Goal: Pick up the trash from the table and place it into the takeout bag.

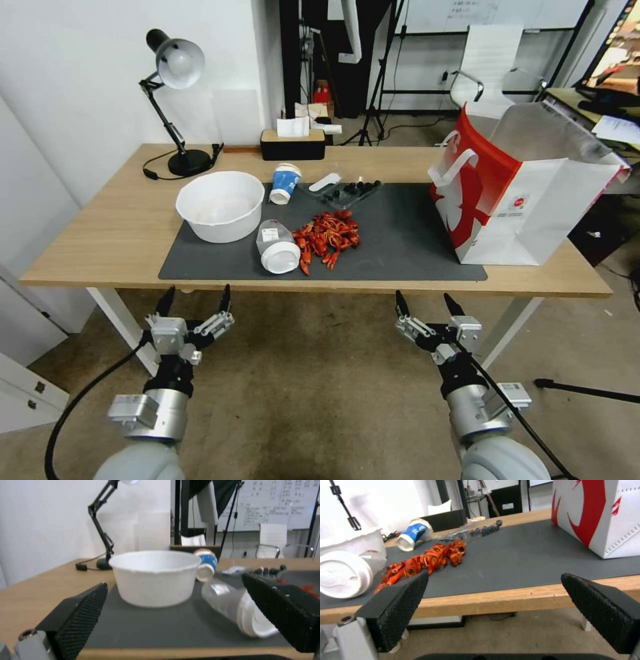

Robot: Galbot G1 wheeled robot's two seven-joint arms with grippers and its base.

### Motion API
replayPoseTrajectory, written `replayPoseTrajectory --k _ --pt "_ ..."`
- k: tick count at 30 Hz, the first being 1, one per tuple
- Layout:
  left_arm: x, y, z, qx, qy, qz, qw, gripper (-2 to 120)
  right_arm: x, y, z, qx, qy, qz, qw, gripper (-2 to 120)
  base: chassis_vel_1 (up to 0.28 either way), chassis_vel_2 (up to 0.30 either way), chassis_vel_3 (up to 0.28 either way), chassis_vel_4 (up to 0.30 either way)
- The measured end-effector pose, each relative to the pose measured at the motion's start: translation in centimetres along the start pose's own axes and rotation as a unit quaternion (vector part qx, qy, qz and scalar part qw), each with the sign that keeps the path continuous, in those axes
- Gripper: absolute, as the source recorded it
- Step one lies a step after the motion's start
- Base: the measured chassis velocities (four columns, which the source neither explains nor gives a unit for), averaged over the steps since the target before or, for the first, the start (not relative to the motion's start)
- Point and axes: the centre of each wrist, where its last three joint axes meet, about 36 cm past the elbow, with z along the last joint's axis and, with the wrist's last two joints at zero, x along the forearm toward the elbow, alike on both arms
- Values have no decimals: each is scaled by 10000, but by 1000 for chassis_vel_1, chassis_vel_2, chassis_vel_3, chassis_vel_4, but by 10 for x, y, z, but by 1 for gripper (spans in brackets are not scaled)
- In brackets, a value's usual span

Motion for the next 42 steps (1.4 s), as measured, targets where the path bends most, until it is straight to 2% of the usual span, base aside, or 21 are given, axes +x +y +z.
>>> replayPoseTrajectory --k 2,4,6,7,8,10,11,13,14,16,17,18,20,24,31,33,42 --pt "-16 8 -13 43 -97 32 9999 100 1 1 0 25 2 -12 10000 100 0 0 0 0" --pt "-22 9 -18 141 -88 52 9998 100 1 1 0 32 -2 -14 10000 100 0 0 0 0" --pt "-38 6 -35 811 73 127 9966 100 1 1 0 46 -13 -22 10000 100 0 0 0 0" --pt "-38 6 -35 811 73 127 9966 100 1 1 0 46 -13 -22 10000 100 0 0 0 0" --pt "-45 5 -43 1172 209 159 9928 100 1 1 -1 54 -18 -27 10000 100 0 0 0 0" --pt "-62 4 -67 2073 590 333 9759 100 1 1 -2 70 -35 -30 10000 100 0 0 0 0" --pt "-62 4 -67 2073 590 333 9759 100 1 1 -2 70 -35 -30 10000 100 0 0 0 0" --pt "-75 3 -94 2832 968 578 9524 100 2 1 -2 84 -37 -16 10000 100 0 0 0 0" --pt "-75 3 -94 2832 968 578 9524 100 2 1 -2 84 -37 -16 10000 100 0 0 0 0" --pt "-84 3 -106 3325 1432 751 9291 100 2 1 0 106 -34 7 9999 100 0 0 0 0" --pt "-86 3 -106 3382 1561 777 9248 100 1 1 0 106 -32 10 9999 100 0 0 0 0" --pt "-86 3 -106 3382 1561 777 9248 100 1 1 0 106 -32 10 9999 100 0 0 0 0" --pt "-90 7 -99 3426 1785 742 9194 100 -2 2 1 114 -40 -17 9999 100 0 0 0 0" --pt "-98 10 -90 3493 1967 695 9135 100 -6 1 2 148 -23 -70 9999 100 0 0 0 0" --pt "-110 13 -85 3514 2118 570 9102 100 -10 0 1 187 -12 -116 9998 100 0 0 0 0" --pt "-115 17 -77 3506 2240 429 9083 100 -12 -1 0 171 5 -140 9998 100 0 0 0 0" --pt "-127 19 -60 3423 2447 239 9068 100 -14 -2 -1 202 7 -156 9997 100 0 0 0 0"
